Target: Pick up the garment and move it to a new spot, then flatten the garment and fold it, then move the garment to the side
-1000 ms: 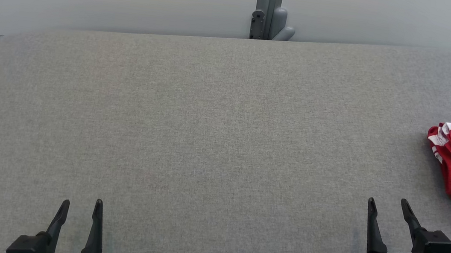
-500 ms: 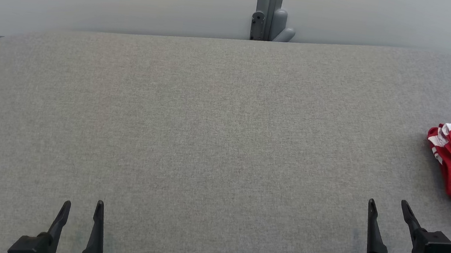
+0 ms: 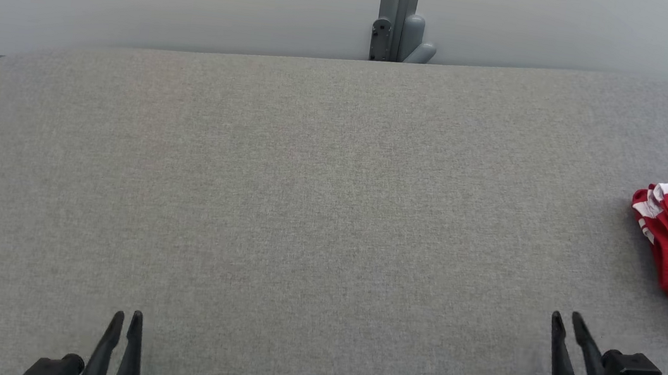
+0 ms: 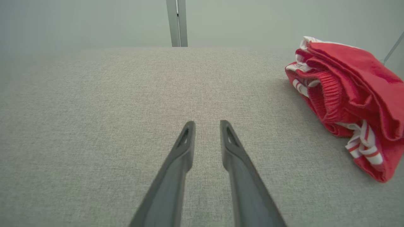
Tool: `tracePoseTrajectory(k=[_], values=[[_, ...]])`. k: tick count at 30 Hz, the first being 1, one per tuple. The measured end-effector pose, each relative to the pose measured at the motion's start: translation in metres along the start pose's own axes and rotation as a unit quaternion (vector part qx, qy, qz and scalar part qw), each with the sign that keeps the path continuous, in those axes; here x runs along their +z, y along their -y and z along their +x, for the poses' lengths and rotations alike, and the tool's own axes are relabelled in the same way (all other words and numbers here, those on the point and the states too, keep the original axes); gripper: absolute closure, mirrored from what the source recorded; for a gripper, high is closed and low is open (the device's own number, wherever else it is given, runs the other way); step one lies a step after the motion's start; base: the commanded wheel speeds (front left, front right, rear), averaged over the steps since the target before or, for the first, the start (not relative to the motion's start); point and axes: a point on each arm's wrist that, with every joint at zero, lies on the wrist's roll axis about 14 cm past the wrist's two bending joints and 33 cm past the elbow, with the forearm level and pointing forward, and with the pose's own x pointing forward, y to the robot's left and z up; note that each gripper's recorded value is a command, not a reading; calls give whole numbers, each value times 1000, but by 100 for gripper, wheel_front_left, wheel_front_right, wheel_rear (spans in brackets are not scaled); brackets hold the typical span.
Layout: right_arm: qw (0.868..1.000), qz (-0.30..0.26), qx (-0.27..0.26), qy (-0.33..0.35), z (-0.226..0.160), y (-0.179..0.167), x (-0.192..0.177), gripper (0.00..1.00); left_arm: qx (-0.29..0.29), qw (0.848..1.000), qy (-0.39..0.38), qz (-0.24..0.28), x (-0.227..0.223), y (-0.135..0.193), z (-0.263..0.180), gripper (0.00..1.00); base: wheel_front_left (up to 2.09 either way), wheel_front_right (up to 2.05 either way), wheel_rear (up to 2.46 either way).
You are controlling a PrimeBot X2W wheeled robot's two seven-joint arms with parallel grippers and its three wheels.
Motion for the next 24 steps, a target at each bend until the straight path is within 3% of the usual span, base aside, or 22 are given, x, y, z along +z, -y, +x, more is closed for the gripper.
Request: tracePoseTrajectory(k=[4, 24], values=[[1000, 7, -1, -24, -5, -2, -15, 100, 4, 1000, -17, -3, -11, -2, -3, 100, 0, 0, 0], [979, 196, -47, -23, -4, 11, -10, 100, 43, 985, -17, -164, -3, -14, 6, 100, 0, 0, 0]])
